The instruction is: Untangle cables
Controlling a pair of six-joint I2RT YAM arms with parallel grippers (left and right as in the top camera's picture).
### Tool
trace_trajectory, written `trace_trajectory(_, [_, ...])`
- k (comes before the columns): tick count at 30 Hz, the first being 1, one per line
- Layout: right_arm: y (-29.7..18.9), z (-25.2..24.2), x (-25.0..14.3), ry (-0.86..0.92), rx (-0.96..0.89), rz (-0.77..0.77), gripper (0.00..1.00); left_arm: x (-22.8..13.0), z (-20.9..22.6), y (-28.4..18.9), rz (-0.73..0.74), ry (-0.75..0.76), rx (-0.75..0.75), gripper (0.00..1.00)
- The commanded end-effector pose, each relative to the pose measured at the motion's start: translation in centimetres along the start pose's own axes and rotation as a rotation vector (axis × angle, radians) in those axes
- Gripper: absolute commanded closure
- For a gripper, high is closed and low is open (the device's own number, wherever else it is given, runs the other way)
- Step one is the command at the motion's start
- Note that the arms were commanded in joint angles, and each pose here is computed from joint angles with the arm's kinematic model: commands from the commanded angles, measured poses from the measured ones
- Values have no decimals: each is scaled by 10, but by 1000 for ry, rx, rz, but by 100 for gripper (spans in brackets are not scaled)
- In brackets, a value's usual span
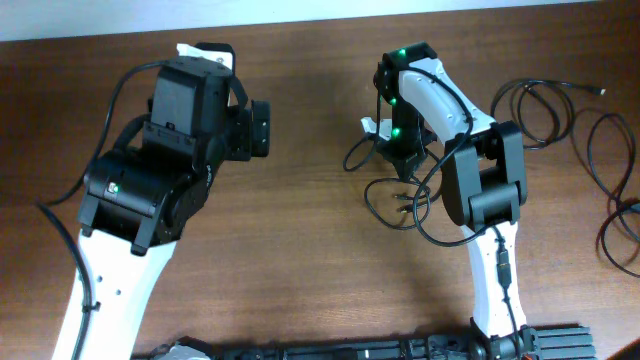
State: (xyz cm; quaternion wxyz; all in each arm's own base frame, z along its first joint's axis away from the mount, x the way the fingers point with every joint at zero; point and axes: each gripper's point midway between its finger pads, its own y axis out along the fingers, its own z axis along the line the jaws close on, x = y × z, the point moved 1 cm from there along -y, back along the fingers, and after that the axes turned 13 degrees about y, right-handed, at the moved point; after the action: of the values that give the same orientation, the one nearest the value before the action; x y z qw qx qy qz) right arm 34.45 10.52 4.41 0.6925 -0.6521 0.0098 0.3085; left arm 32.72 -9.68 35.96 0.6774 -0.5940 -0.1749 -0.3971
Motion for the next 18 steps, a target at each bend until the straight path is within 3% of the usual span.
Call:
trace_trajectory(1, [-6,-3,-3,-1,-10,-17,96,3,3,-3,-13,-19,6,1])
trace_trajectory(10, [-58,-39,0,140,-17,-159,96,3,3,-3,-13,-19,6,1])
trace_trajectory(18, [-168,-84,9,348,-51,-573,96,3,3,-3,-13,-19,6,1])
